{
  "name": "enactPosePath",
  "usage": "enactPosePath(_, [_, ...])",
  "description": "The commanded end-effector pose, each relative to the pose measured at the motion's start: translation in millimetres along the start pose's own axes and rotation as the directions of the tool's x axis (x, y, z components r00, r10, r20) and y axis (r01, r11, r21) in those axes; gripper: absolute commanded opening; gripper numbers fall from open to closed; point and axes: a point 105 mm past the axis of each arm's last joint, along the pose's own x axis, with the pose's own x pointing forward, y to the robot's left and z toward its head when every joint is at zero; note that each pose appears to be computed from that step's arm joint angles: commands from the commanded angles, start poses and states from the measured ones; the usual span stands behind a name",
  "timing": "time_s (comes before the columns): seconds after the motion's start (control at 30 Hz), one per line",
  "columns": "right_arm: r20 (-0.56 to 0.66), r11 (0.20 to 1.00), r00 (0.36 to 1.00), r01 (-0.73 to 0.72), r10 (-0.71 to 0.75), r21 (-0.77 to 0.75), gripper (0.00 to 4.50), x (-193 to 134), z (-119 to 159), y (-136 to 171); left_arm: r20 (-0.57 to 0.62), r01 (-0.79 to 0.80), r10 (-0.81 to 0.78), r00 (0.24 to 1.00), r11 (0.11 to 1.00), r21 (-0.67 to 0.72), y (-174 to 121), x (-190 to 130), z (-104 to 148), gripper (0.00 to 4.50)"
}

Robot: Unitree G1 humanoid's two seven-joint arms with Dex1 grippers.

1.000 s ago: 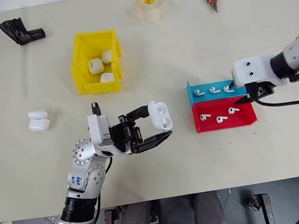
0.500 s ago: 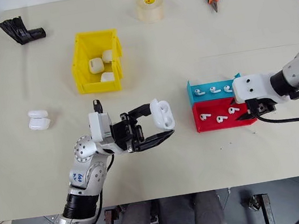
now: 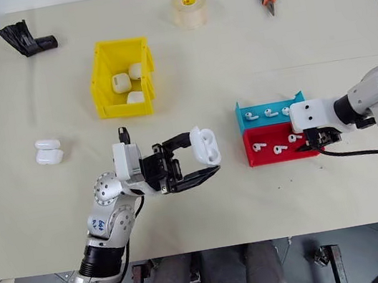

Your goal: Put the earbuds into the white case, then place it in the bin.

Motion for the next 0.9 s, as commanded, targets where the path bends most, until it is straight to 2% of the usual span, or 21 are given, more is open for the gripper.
enactPosePath(0.03, [-0.005,0.999,1.0,0.03,-0.03,-0.012,2.22,-2,0,-5,0.033,0.014,-0.014,0.999,1.0,0.011,-3,1,7,2.76])
enactPosePath(0.13, [-0.002,1.0,1.0,0.028,-0.028,-0.009,1.37,-1,0,-5,0.032,0.016,-0.016,0.999,1.0,0.009,-3,1,6,2.76])
enactPosePath(0.53, [-0.004,1.0,1.0,0.017,-0.017,-0.004,1.37,1,-4,-2,0.028,0.025,-0.025,0.999,1.0,0.004,-3,0,6,2.76])
enactPosePath(0.63, [0.0,1.0,1.0,0.015,-0.015,-0.001,0.56,2,-3,-2,0.03,0.029,-0.029,0.999,1.0,0.007,-3,-1,6,2.76])
enactPosePath(0.9, [0.084,0.996,0.993,0.083,-0.086,0.043,0.52,-8,5,-5,0.031,0.028,-0.029,0.999,1.0,0.011,0,0,7,2.76])
